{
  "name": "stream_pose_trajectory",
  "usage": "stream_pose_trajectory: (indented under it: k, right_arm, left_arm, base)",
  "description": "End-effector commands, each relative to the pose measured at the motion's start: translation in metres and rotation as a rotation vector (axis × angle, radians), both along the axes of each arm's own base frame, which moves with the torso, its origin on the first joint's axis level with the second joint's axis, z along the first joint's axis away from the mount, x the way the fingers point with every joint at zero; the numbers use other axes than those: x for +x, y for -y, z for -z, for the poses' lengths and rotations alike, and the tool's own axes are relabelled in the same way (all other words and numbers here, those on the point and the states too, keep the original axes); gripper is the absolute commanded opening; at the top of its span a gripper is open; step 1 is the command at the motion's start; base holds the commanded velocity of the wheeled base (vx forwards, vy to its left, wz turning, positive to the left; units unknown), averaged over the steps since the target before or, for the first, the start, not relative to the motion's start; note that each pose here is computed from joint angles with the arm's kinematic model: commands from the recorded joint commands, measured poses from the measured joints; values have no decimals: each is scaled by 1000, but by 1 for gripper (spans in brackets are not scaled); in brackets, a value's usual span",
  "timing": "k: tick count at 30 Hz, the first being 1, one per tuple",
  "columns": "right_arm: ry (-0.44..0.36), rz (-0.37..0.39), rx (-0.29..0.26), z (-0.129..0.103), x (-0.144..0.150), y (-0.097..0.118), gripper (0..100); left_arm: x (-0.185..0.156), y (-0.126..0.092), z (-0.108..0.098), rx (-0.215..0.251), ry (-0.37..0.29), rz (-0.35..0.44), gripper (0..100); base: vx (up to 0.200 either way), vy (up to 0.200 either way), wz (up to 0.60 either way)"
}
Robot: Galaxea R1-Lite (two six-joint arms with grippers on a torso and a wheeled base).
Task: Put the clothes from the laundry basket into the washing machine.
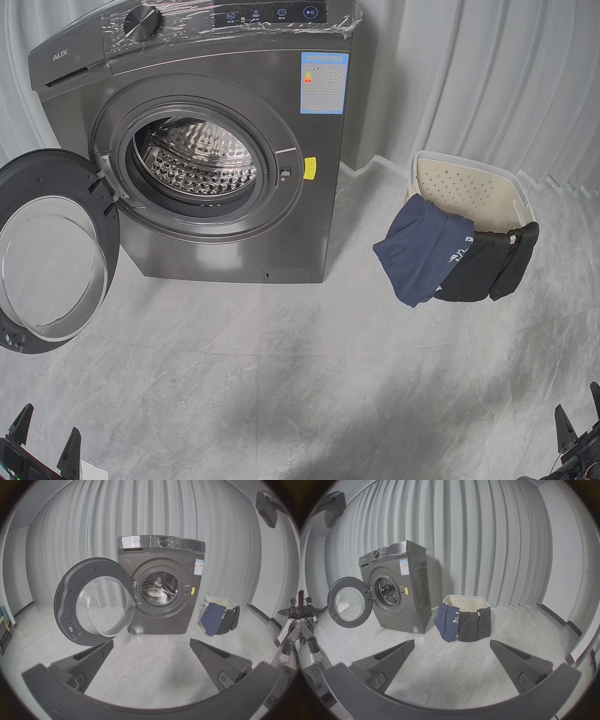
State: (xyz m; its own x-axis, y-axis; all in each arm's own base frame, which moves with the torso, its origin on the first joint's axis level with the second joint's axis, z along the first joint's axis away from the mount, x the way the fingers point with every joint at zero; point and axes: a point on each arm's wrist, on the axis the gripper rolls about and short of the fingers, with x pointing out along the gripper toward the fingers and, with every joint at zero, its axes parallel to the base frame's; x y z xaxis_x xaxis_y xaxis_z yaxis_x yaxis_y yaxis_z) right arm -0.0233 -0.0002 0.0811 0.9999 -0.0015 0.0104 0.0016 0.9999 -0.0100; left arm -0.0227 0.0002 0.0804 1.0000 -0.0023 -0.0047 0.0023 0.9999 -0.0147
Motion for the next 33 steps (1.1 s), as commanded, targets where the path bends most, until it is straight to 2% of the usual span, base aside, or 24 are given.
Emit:
stream_pose_trajectory:
  k: [1,5,18,26,33]
  right_arm:
    - [-9,0,-1,5,1,0,100]
    - [-9,0,-1,5,1,0,100]
    - [-9,0,-1,5,1,0,100]
    - [-9,0,-1,5,1,0,100]
    - [-9,0,-1,5,1,0,100]
  left_arm:
    - [0,0,5,-5,-5,1,100]
    - [0,0,5,-21,-3,-2,100]
    - [0,0,5,-19,-5,-2,100]
    - [0,0,5,-17,-5,-2,100]
    - [0,0,5,-19,-3,-2,100]
  base:
    - [0,-200,0]
    - [0,-200,0]
    - [0,0,0]
    - [200,0,0]
    - [0,0,0]
